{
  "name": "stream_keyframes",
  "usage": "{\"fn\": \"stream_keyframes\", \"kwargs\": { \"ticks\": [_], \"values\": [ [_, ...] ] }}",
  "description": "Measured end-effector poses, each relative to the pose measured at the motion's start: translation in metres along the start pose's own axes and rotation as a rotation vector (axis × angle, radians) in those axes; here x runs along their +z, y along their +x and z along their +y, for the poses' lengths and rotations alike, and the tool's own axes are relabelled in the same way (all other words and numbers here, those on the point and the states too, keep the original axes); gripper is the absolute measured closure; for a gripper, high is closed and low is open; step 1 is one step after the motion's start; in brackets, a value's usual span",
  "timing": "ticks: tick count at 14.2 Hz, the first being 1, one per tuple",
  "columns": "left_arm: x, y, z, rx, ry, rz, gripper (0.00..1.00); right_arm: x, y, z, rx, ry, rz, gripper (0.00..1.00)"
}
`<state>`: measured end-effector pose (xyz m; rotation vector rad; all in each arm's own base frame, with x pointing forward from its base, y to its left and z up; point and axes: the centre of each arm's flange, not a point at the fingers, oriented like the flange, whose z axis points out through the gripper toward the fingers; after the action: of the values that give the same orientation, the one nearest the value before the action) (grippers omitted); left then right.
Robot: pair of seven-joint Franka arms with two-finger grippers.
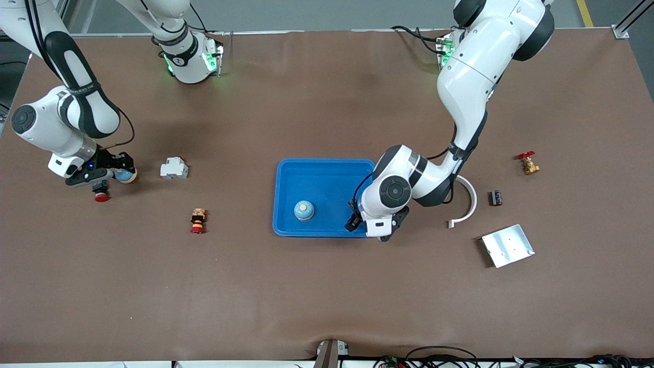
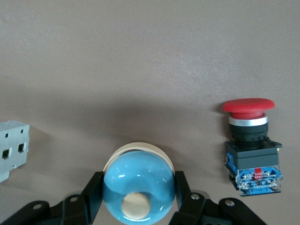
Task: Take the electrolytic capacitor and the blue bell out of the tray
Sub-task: 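Grasp the second brown capacitor in the tray with the left gripper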
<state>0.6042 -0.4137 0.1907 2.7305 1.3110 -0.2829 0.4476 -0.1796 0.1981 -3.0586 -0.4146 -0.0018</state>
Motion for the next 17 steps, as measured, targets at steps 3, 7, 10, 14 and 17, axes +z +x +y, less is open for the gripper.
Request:
{"fn": "stream_keyframes", "kwargs": {
  "ticks": [3,7,10,14,17],
  "values": [
    [0.003,-0.002,0.000,0.003,0.002,-0.001,0.00,0.000,0.000,0.000,-0.002,0.000,-0.001,0.34],
    [0.012,-0.009,-0.001,0.011,0.014,-0.004,0.00,0.005,-0.005,0.003,0.003,0.005,-0.008,0.34],
    [0.016,-0.009,-0.002,0.011,0.018,-0.005,0.00,0.011,-0.006,0.004,0.002,0.007,-0.011,0.34],
    [0.019,-0.014,-0.002,0.018,0.020,-0.005,0.19,0.017,-0.007,0.003,0.001,0.008,-0.014,0.34],
    [0.017,-0.014,-0.001,0.019,0.015,-0.004,0.49,0.017,-0.007,0.003,0.001,0.007,-0.014,0.34]
  ]
}}
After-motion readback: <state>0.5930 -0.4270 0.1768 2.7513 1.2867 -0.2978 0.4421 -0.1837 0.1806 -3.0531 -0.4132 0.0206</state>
